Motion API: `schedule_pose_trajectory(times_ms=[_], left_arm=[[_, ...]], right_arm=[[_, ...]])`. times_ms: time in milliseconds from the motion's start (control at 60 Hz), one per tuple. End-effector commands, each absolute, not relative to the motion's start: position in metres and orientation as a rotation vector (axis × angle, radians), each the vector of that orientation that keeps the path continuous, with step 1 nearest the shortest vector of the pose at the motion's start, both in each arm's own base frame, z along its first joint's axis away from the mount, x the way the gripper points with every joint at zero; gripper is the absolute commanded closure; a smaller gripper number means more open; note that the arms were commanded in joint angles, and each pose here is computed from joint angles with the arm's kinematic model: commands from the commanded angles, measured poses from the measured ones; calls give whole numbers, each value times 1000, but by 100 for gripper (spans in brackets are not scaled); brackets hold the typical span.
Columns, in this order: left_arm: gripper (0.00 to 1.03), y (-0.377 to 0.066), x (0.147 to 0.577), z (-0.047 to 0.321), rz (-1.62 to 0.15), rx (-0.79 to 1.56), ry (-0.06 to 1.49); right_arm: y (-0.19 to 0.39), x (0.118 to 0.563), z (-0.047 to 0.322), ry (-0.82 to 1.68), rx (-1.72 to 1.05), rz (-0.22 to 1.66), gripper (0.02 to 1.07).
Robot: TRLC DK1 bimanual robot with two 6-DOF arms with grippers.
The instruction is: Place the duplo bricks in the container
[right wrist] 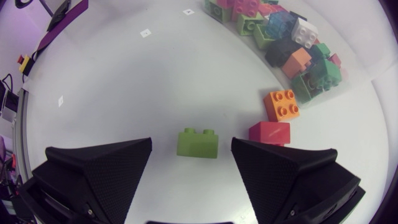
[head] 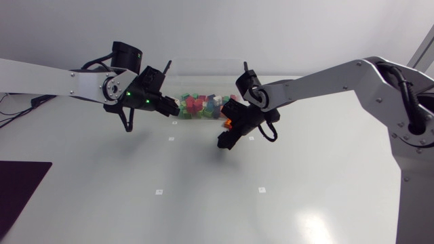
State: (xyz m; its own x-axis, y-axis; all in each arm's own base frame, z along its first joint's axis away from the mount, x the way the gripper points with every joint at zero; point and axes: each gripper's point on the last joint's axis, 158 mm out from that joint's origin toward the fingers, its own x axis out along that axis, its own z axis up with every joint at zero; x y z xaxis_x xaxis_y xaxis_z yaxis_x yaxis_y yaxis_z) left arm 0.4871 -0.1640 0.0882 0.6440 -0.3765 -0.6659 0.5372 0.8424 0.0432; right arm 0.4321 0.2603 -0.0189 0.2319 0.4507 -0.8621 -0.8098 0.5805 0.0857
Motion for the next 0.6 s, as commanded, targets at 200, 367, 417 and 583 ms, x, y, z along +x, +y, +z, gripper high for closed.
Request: schedule_pose_trajectory(times_ms=[200,367,417,583], left_arm=[[76,-165,507,142,-544,251,593],[76,-171,515,162,-554,250,554],[76,-174,519,168,-559,247,540],[76,-186,537,176,-578,241,510]], right_arm=[[256,439,-41,1036,-453,906,45],[257,438,-45,1042,-464,909,66],[256,437,-45,1046,-464,909,73],[252,437,-26,1018,-461,900,81]])
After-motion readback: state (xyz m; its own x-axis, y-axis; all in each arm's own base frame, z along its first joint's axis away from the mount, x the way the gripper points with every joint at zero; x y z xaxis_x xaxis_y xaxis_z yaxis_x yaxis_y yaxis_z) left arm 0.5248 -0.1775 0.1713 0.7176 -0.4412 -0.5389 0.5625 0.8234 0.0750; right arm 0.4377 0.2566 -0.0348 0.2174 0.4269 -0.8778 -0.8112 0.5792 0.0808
